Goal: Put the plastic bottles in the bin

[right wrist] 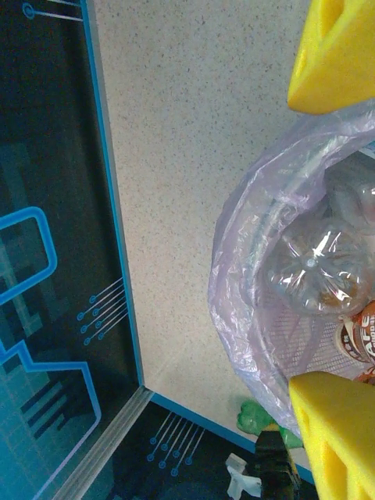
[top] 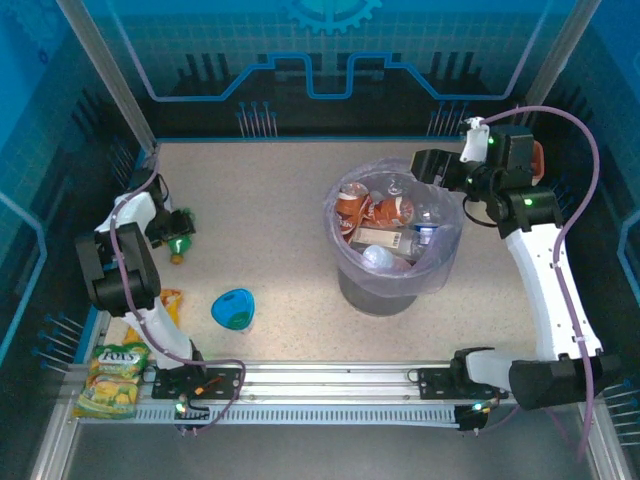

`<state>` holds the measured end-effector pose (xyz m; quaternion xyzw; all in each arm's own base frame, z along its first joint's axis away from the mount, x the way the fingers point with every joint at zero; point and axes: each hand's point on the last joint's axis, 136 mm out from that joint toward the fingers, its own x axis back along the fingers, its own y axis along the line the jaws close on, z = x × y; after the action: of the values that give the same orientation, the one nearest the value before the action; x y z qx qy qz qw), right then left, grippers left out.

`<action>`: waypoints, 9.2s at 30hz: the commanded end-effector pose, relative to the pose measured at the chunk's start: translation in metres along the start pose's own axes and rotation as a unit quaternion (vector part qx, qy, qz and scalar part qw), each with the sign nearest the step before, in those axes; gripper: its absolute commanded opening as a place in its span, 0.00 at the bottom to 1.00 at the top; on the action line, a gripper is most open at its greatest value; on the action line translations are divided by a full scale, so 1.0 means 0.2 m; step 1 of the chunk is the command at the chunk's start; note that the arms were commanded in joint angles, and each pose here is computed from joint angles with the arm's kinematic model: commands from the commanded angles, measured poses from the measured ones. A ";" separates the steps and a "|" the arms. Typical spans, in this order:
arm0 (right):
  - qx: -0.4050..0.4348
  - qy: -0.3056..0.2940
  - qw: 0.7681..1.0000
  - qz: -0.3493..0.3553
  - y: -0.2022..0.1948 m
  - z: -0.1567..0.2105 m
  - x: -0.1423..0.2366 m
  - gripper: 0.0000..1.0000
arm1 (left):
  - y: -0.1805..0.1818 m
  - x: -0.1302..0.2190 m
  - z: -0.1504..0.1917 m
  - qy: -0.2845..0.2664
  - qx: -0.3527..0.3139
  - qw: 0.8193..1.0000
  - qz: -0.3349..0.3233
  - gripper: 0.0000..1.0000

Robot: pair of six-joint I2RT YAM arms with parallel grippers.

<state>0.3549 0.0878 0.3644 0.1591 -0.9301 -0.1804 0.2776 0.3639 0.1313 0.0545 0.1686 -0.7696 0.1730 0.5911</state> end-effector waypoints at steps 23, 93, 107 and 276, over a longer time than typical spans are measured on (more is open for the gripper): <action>-0.001 0.005 0.995 -0.096 0.20 -0.05 0.02 0.84 | -0.65 0.89 0.05 -0.187 -0.087 0.957 0.203 0.41; 0.048 0.116 0.980 -0.154 0.56 0.12 -0.33 0.96 | -0.21 0.48 0.69 -0.074 0.116 0.990 0.007 0.99; 0.046 0.112 0.981 -0.149 0.53 0.13 -0.33 0.95 | -0.22 0.25 0.77 -0.056 0.202 0.977 0.034 0.99; 0.096 -0.037 0.985 -0.141 0.48 -0.15 -0.33 0.29 | -1.94 1.44 0.92 -0.159 -0.339 0.787 0.490 0.56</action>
<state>0.3999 0.1794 0.3934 0.2959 -0.9208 -0.1214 0.2235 0.3329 -0.3119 0.3115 -0.4001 -0.8515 0.1296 0.3131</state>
